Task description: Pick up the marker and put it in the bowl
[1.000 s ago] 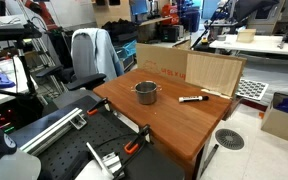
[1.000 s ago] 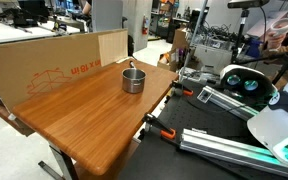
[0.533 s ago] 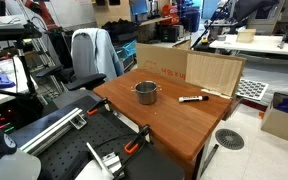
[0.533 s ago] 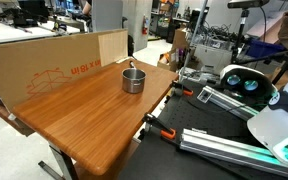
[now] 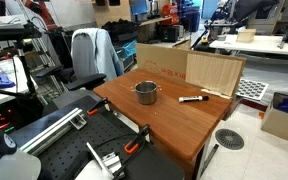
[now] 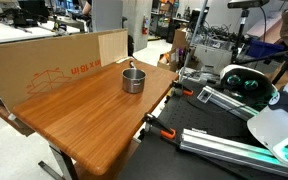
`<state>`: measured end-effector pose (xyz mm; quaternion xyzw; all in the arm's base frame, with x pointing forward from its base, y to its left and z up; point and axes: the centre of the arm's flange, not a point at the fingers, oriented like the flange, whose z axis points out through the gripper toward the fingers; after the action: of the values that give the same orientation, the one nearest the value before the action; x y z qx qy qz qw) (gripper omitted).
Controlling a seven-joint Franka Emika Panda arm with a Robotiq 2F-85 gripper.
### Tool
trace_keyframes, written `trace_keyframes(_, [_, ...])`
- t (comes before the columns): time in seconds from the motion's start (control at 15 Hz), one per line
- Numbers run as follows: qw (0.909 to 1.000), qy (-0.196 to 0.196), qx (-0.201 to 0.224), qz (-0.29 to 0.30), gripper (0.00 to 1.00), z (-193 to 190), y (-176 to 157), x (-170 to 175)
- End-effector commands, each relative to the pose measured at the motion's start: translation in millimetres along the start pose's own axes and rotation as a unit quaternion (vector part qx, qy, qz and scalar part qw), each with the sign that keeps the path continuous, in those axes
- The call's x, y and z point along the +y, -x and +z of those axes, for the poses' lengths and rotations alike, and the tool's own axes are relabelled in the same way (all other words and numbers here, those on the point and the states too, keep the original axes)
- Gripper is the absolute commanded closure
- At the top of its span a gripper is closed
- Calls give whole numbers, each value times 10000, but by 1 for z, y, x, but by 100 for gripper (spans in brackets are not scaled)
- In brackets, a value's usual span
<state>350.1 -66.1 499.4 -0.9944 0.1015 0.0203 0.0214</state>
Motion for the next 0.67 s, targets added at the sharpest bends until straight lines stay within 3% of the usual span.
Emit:
trace_keyframes(0.0, [9999,-84,-52,125,0,3,-13,10])
trace_keyframes(0.27, [9977,-263,232,583,0,16,-44,39])
trace_keyframes(0.6, [9938,-308,276,1029,0,55,-96,70])
